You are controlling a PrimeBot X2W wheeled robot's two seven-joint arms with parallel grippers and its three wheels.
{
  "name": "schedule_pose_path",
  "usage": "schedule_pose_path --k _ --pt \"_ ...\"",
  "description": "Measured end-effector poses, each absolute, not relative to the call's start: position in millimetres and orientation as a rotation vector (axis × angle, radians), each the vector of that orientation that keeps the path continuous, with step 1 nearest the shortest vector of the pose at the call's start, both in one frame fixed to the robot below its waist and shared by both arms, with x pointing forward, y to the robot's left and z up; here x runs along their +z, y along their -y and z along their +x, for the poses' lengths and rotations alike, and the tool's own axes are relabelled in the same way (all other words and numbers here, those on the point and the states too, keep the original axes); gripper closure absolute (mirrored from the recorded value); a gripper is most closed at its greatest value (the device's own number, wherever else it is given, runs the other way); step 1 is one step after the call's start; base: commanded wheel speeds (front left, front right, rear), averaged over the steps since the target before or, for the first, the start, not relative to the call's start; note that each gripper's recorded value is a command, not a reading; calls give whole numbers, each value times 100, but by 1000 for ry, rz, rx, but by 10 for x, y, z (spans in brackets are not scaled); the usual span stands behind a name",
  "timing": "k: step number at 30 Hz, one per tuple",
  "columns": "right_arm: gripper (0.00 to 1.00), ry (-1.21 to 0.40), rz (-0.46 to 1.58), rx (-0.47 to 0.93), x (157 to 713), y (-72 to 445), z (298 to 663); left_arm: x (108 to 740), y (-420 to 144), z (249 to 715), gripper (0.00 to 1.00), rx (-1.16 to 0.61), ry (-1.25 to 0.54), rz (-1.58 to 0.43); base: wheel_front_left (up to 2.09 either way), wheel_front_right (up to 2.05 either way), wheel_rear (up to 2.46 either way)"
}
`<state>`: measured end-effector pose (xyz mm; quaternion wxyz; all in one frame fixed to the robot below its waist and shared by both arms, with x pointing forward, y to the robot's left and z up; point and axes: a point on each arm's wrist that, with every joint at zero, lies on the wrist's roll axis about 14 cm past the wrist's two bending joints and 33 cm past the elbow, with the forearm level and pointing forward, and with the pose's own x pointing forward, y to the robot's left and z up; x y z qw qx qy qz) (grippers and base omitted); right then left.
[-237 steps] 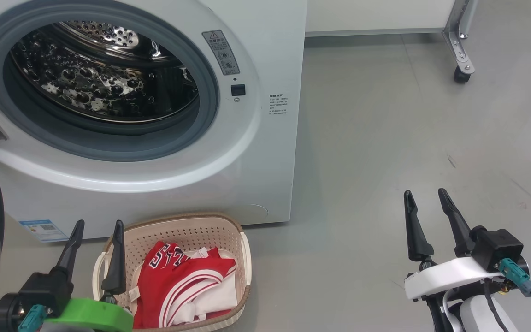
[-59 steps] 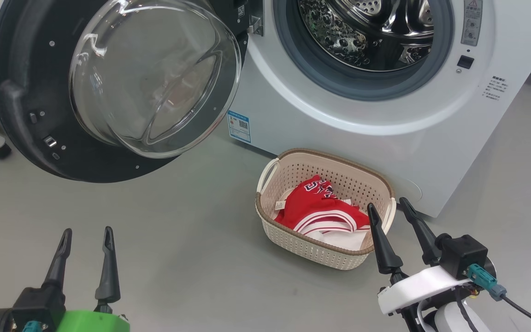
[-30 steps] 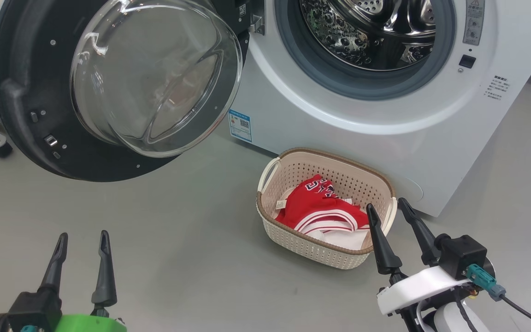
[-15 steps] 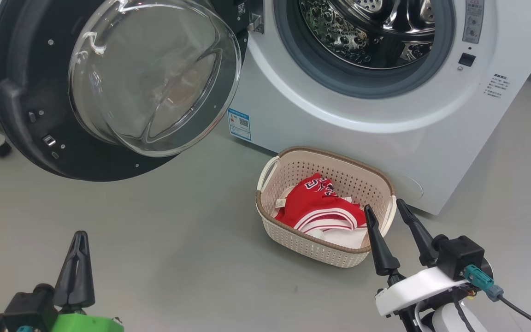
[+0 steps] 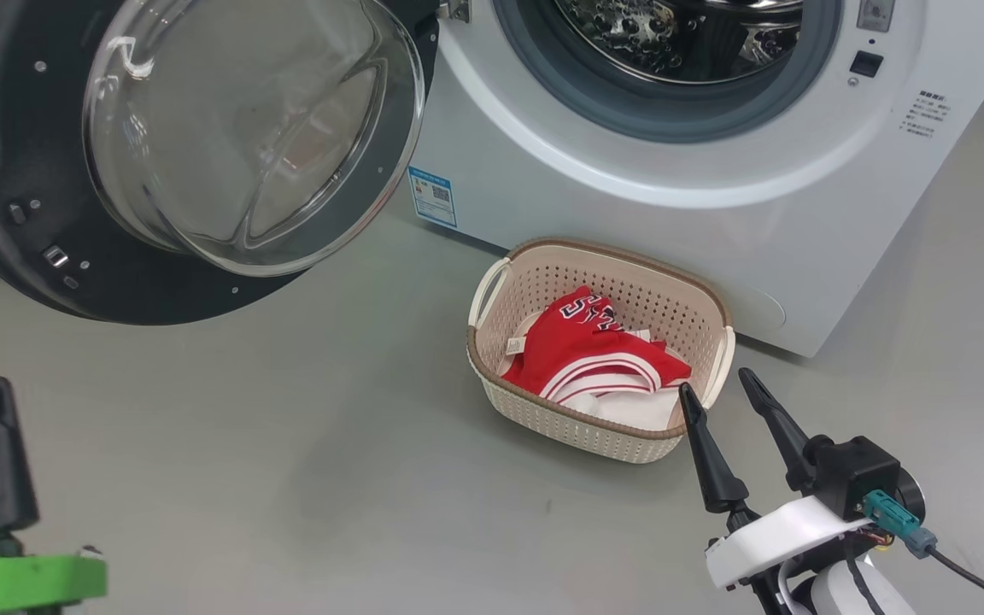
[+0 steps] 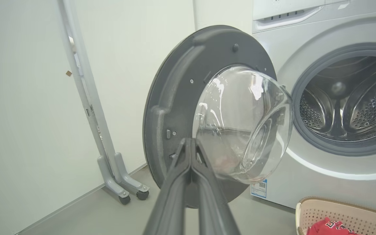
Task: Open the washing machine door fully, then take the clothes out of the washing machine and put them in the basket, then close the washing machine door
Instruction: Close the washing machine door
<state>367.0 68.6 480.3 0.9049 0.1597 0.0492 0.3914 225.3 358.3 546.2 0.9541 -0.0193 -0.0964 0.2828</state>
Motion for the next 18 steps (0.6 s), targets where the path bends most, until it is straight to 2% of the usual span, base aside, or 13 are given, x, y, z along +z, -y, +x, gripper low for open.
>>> schedule_pose_path --k 9,13,18 --pt "0 -114 309 792 4654 -565 3845 6105 -4214 2350 100 653 361 15 0 0 0" --pt "0 -125 293 785 4575 -509 3933 6301 -4522 2394 100 708 414 -51 0 0 0" --pt "0 -130 283 765 4506 -422 4050 6433 -4988 2352 100 823 503 -234 0 0 0"
